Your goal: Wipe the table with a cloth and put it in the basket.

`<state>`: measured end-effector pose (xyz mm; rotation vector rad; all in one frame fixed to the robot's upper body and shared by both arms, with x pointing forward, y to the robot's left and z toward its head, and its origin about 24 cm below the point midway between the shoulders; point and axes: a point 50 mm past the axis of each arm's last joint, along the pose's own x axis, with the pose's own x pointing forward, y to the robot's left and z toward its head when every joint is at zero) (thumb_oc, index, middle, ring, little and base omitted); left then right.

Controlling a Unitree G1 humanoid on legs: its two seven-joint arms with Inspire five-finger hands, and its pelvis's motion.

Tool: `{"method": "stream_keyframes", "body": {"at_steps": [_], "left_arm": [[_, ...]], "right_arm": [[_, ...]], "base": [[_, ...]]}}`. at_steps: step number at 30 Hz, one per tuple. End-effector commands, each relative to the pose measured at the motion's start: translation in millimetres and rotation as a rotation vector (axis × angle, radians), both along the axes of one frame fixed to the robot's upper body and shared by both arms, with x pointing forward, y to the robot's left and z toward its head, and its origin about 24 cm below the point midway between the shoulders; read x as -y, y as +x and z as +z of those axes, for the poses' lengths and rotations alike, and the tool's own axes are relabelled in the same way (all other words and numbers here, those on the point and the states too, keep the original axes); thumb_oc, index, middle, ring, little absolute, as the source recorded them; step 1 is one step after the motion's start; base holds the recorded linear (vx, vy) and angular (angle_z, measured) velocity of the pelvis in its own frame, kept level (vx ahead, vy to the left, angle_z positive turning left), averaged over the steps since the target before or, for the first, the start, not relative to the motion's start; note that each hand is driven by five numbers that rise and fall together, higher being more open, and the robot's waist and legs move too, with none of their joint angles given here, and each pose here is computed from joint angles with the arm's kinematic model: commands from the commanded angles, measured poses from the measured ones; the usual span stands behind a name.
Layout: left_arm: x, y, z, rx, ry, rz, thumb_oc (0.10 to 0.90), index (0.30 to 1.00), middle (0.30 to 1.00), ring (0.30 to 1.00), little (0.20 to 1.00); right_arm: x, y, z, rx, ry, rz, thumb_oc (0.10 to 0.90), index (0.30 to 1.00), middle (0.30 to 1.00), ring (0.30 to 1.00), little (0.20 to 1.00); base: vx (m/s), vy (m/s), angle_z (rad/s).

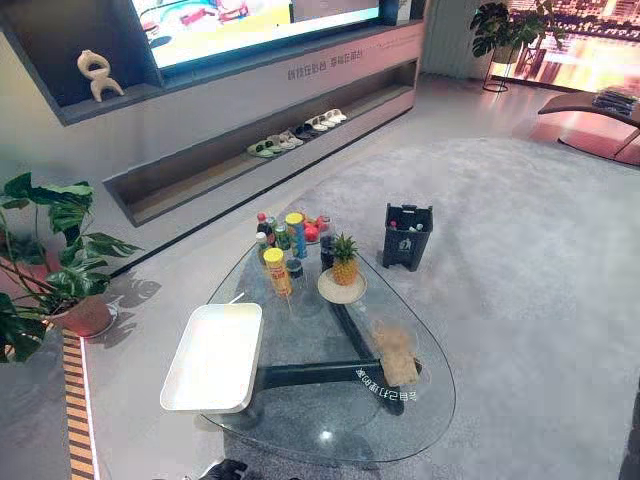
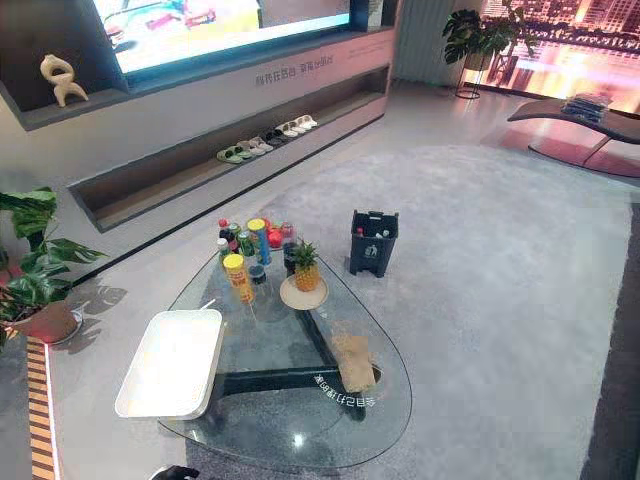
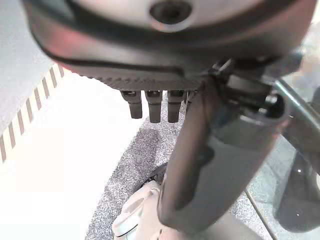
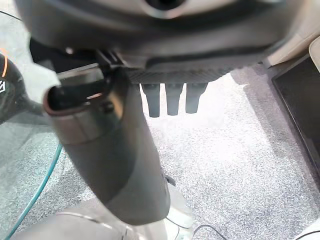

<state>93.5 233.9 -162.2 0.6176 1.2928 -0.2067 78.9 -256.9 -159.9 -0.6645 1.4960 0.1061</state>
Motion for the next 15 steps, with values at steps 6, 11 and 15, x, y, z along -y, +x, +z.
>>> {"method": "stream_keyframes", "body": {"at_steps": [6, 11, 15], "left_arm": [[-7.1, 21.8, 6.3, 0.033, 0.019, 0.006, 0.800, 0.900, 0.900, 0.900, 0.900], [-7.1, 23.1, 6.6, 0.030, 0.023, 0.006, 0.800, 0.900, 0.900, 0.900, 0.900], [-7.2, 21.5, 6.1, 0.027, 0.031, 0.008, 0.800, 0.900, 0.900, 0.900, 0.900]], "right_arm": [[8.2, 15.5, 5.9, 0.009, -0.044, 0.043, 0.800, 0.900, 0.900, 0.900, 0.900], [7.6, 15.2, 5.6, 0.009, -0.042, 0.041, 0.800, 0.900, 0.900, 0.900, 0.900], [7.2, 14.0, 5.2, 0.005, -0.042, 0.043, 0.800, 0.900, 0.900, 0.900, 0.900]], "base": [[0.03, 0.001, -0.11], [0.00, 0.000, 0.00], [0.00, 0.000, 0.00]]}}
